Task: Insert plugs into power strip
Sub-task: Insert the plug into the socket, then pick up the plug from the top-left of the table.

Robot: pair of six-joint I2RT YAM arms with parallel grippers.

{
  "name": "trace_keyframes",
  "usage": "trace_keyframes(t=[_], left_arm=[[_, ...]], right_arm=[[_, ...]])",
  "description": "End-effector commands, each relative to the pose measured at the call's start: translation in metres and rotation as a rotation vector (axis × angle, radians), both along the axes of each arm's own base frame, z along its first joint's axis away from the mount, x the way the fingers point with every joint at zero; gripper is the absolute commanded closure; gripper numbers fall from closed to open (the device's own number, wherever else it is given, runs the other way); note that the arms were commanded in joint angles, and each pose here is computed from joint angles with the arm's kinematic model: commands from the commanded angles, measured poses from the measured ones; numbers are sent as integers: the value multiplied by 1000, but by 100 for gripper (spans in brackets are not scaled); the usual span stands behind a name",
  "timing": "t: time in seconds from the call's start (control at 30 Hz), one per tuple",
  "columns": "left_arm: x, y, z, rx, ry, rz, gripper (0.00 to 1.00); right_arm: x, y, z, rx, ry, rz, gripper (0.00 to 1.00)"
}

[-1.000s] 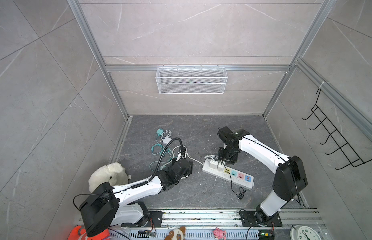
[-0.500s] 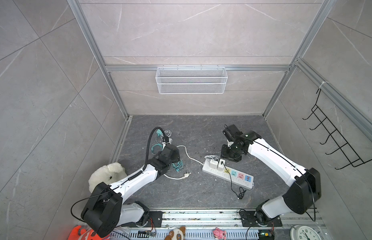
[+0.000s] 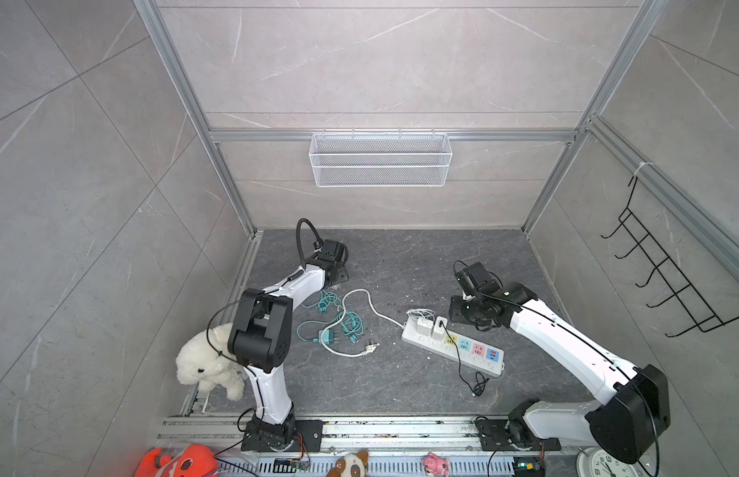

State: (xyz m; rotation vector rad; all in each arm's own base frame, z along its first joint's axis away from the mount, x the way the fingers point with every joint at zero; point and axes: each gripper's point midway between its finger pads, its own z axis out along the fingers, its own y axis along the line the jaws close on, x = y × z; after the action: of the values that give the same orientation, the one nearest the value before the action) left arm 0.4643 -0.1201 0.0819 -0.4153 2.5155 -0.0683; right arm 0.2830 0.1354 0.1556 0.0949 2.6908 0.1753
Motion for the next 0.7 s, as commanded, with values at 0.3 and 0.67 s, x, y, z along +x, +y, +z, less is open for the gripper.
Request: trace_keyframes(t=[0.3, 0.67], left_arm=[[6, 5, -10, -1, 109, 81, 30], [16, 4, -26, -27, 139, 110, 29]], right_arm=[[12, 5, -18, -61, 5, 161, 49], [13, 16, -28, -1, 18, 211, 49]])
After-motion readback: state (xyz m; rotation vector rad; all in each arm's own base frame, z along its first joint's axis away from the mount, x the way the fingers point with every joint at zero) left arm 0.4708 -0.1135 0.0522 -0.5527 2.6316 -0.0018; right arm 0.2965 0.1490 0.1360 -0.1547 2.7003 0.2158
